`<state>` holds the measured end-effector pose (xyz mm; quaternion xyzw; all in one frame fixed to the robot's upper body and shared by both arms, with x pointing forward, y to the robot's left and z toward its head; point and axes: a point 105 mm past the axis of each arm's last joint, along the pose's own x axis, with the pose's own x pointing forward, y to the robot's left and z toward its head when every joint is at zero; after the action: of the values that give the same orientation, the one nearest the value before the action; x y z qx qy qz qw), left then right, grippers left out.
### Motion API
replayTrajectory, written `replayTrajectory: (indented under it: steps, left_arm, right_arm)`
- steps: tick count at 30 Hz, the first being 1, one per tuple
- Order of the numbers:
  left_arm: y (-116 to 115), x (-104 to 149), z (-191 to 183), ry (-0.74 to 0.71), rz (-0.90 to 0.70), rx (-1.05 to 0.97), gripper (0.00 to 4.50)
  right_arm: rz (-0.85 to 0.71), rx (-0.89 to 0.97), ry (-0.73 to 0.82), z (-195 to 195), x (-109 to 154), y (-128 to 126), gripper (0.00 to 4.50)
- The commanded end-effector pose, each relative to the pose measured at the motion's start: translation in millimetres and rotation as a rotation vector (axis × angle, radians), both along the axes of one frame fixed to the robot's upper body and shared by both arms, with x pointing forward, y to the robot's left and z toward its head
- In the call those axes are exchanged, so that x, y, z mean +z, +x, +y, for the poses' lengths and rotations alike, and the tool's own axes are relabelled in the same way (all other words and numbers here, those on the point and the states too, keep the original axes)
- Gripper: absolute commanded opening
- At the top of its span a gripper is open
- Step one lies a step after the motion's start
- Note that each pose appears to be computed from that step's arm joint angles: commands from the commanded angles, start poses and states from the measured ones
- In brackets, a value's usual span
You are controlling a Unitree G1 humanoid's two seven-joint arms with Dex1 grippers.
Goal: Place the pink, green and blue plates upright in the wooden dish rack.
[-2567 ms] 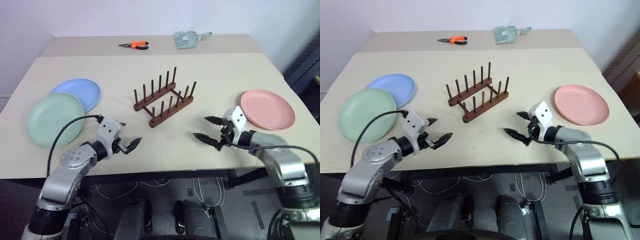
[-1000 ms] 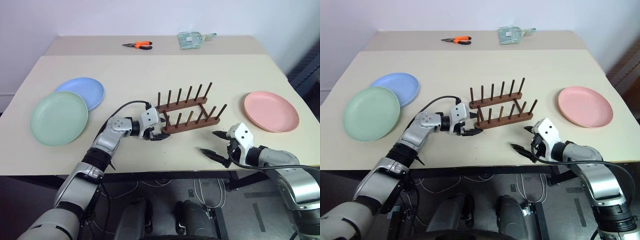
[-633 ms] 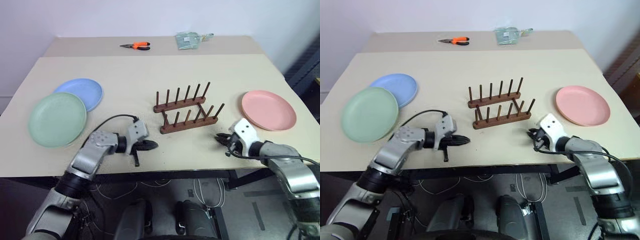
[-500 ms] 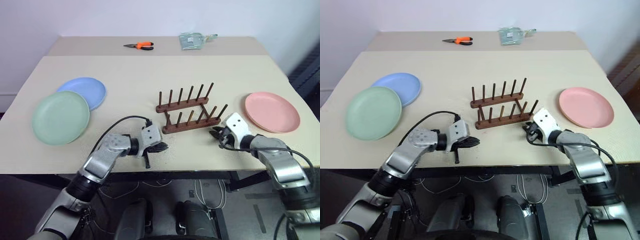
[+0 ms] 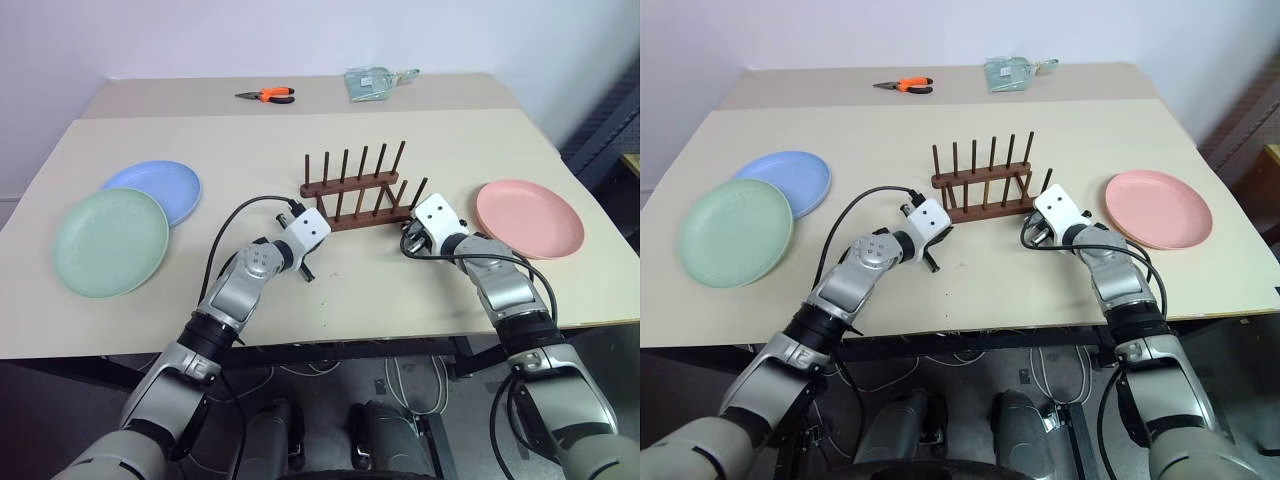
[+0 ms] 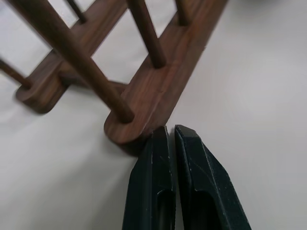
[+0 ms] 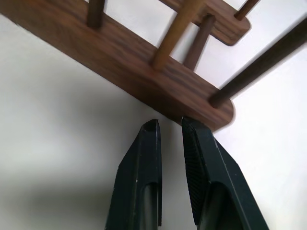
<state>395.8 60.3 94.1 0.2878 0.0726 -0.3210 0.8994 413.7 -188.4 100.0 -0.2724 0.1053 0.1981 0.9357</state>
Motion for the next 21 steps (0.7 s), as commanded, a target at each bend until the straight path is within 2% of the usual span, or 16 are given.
replayTrajectory:
  steps: [1,5,6,8,12,14,17,21]
  left_arm:
    - [12.1,-20.4,34.8,0.043,0.039,0.142,0.18]
    - [8.4,-19.8,31.4,0.024,0.045,0.119,0.18]
    - [7.8,-20.3,33.8,0.026,0.042,0.128,0.18]
    - [5.4,-21.0,38.1,0.034,0.031,0.136,0.18]
    - [0.6,-16.2,45.7,0.011,0.0,0.175,0.18]
    - [-4.0,-15.5,44.7,0.0,0.004,0.161,0.18]
    - [-24.4,-11.7,23.9,-0.039,0.036,0.005,0.18]
    - [-67.2,15.0,-12.5,-0.157,0.049,-0.315,0.18]
  right_arm:
    - [-0.029,-0.017,-0.009,-3.4,4.4,5.0,0.71]
    - [-0.046,0.022,-0.015,-12.8,13.9,-5.4,0.71]
    - [-0.05,0.025,-0.023,-20.9,19.2,-11.0,0.93]
    - [-0.083,-0.001,-0.049,-39.3,33.3,-21.4,1.51]
    - [-0.1,-0.118,-0.168,-91.9,51.5,-49.5,3.37]
    - [-0.07,-0.15,-0.204,-109.2,51.0,-62.7,3.37]
    - [0.004,-0.185,-0.274,-131.2,33.2,-75.5,3.37]
    - [0.025,-0.238,-0.29,-142.9,16.0,-65.5,3.37]
